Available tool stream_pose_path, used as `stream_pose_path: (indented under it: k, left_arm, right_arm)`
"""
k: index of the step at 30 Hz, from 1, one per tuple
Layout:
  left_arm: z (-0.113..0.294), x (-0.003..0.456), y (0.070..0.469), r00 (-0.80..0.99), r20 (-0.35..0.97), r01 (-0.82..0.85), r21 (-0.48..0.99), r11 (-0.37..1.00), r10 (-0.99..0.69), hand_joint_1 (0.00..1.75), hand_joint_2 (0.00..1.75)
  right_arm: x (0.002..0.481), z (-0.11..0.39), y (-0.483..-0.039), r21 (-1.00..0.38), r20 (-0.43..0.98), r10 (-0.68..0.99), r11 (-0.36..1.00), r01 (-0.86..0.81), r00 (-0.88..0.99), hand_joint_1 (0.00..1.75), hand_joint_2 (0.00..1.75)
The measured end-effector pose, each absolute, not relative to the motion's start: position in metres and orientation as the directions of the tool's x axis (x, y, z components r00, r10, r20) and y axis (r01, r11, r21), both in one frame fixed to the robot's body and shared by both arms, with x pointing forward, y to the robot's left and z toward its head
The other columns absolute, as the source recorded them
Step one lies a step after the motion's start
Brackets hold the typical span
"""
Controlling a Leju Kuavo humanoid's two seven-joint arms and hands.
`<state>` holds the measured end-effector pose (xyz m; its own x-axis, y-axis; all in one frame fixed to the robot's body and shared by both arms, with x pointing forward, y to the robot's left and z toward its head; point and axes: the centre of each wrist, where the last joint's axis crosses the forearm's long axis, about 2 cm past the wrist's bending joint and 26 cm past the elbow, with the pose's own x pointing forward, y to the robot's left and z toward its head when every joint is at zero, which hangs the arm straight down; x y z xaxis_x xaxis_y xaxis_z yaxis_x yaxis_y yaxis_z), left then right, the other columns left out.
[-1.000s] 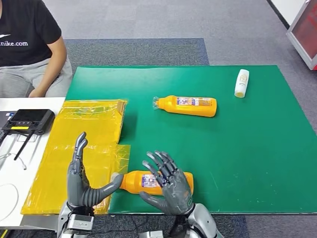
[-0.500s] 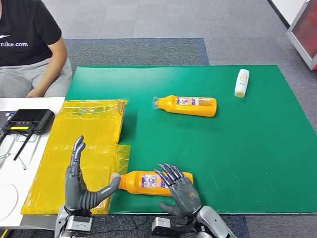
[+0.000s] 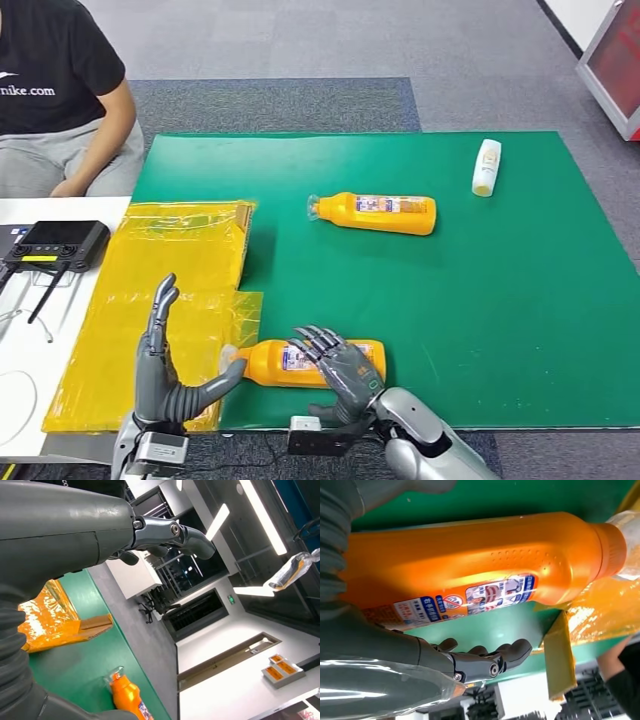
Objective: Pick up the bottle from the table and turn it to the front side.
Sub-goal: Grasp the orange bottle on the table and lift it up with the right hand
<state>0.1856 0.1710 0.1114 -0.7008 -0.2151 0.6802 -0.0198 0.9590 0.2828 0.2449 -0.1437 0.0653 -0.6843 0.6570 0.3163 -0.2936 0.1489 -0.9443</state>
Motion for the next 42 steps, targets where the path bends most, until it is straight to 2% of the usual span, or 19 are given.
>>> stream_pose_path:
  k: [9,13,21,26,35,38,42]
  left_arm:
    - [0.110,0.186,0.166,-0.691,0.686,-0.049,0.269,0.962,-0.227,0.00,1.75]
    - [0.109,0.187,0.166,-0.683,0.690,-0.081,0.256,0.963,-0.241,0.00,1.75]
    - [0.109,0.188,0.166,-0.678,0.688,-0.121,0.243,0.962,-0.259,0.00,1.75]
    - [0.107,0.186,0.169,-0.669,0.687,-0.155,0.243,0.958,-0.283,0.00,1.75]
    - [0.106,0.183,0.172,-0.669,0.683,-0.156,0.256,0.954,-0.293,0.00,1.75]
    - [0.108,0.183,0.173,-0.674,0.679,-0.153,0.257,0.954,-0.291,0.00,1.75]
    - [0.113,0.183,0.174,-0.685,0.670,-0.161,0.243,0.957,-0.286,0.00,1.75]
  right_arm:
    - [0.276,0.082,-0.136,-0.919,0.310,0.681,0.034,-0.394,-0.664,0.00,1.75]
    - [0.290,0.085,-0.139,-0.908,0.280,0.680,-0.043,-0.417,-0.678,1.75,1.75]
    - [0.304,0.085,-0.147,-0.910,0.262,0.673,-0.066,-0.409,-0.691,1.75,1.75]
    - [0.297,0.071,-0.155,-0.952,0.228,0.727,0.026,-0.306,-0.648,1.75,1.75]
    - [0.287,0.063,-0.158,-0.961,0.243,0.747,0.097,-0.260,-0.619,1.75,1.75]
    - [0.280,0.061,-0.155,-0.956,0.288,0.724,0.182,-0.229,-0.626,1.75,1.75]
    - [0.265,0.061,-0.147,-0.895,0.432,0.647,0.391,-0.212,-0.628,1.75,1.75]
